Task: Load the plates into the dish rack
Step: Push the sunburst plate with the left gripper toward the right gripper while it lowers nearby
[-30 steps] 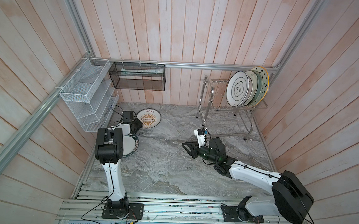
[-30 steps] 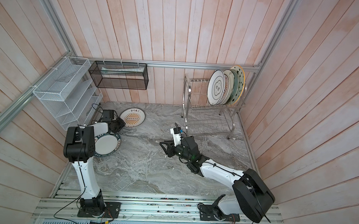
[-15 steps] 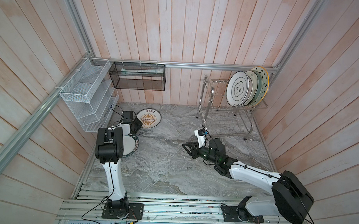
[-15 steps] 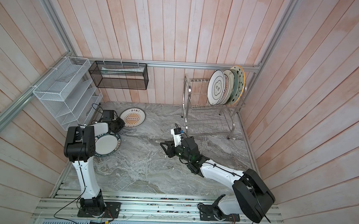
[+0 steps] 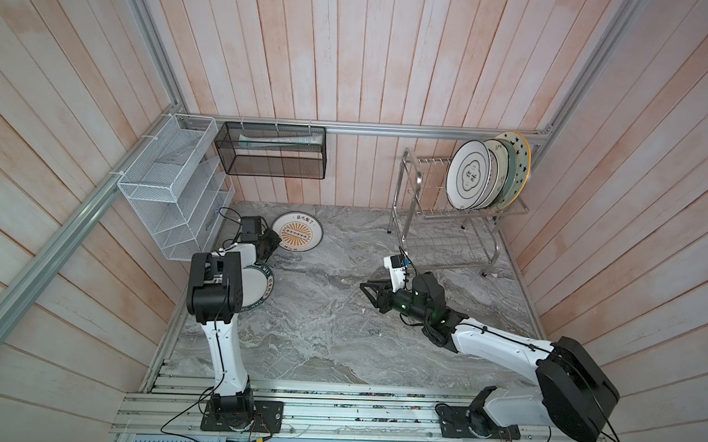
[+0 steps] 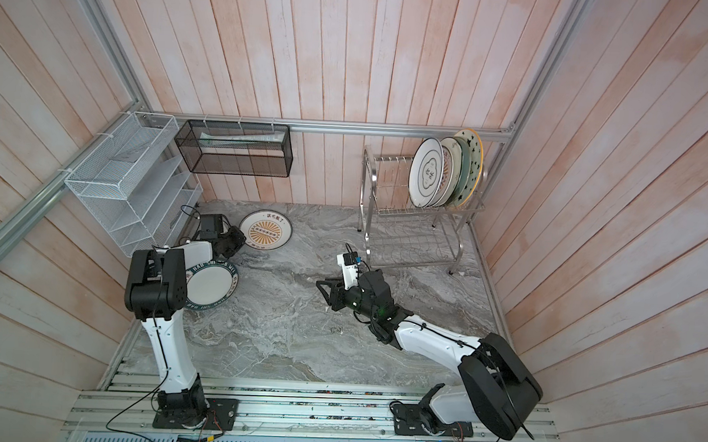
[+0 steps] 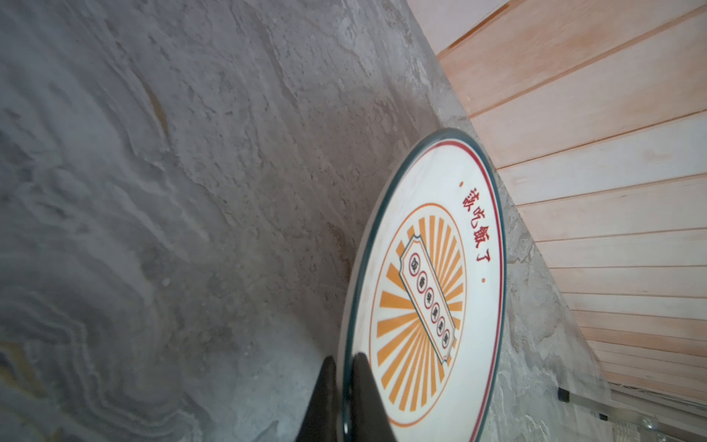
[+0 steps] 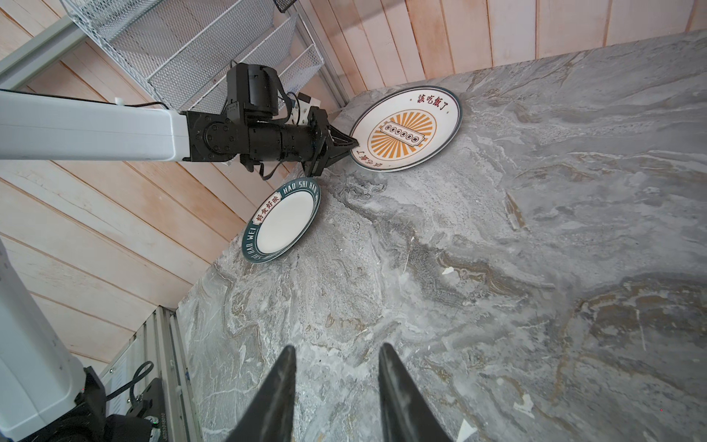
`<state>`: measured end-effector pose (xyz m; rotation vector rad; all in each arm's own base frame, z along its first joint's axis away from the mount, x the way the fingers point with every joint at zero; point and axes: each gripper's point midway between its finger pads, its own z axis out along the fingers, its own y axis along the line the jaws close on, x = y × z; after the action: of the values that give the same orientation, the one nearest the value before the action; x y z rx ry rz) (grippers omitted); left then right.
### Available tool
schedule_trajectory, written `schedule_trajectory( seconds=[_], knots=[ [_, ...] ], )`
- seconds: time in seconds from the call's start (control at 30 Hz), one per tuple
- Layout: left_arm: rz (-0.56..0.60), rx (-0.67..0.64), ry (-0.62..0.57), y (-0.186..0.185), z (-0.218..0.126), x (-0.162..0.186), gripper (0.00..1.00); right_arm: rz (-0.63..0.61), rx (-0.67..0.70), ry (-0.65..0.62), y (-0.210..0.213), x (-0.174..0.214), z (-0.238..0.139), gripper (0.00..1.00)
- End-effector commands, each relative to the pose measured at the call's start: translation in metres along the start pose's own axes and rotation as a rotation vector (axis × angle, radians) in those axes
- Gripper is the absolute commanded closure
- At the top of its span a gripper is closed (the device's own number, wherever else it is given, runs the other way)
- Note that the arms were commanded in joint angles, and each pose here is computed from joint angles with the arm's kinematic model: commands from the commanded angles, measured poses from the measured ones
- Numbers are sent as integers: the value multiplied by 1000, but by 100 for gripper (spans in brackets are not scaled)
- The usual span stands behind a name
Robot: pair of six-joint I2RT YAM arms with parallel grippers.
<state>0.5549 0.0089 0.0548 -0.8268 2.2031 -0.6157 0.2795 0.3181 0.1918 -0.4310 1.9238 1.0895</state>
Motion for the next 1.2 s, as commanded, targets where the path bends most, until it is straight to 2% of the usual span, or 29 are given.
schedule_trajectory(
  seconds=[0.0, 0.63, 0.93, 1.17],
  knots=[
    [16, -28, 51, 13, -5, 16, 100, -6, 13, -6, 1, 0, -3, 63],
    [20, 176, 94, -28, -50, 35, 100, -11, 73, -17, -10, -5, 0, 64],
    [49, 263, 147, -48, -83, 70, 100, -5, 82, -6, -12, -6, 8, 64],
    [104, 319, 206, -70, -109, 114, 100, 14, 96, 14, -16, -3, 18, 64]
  ],
)
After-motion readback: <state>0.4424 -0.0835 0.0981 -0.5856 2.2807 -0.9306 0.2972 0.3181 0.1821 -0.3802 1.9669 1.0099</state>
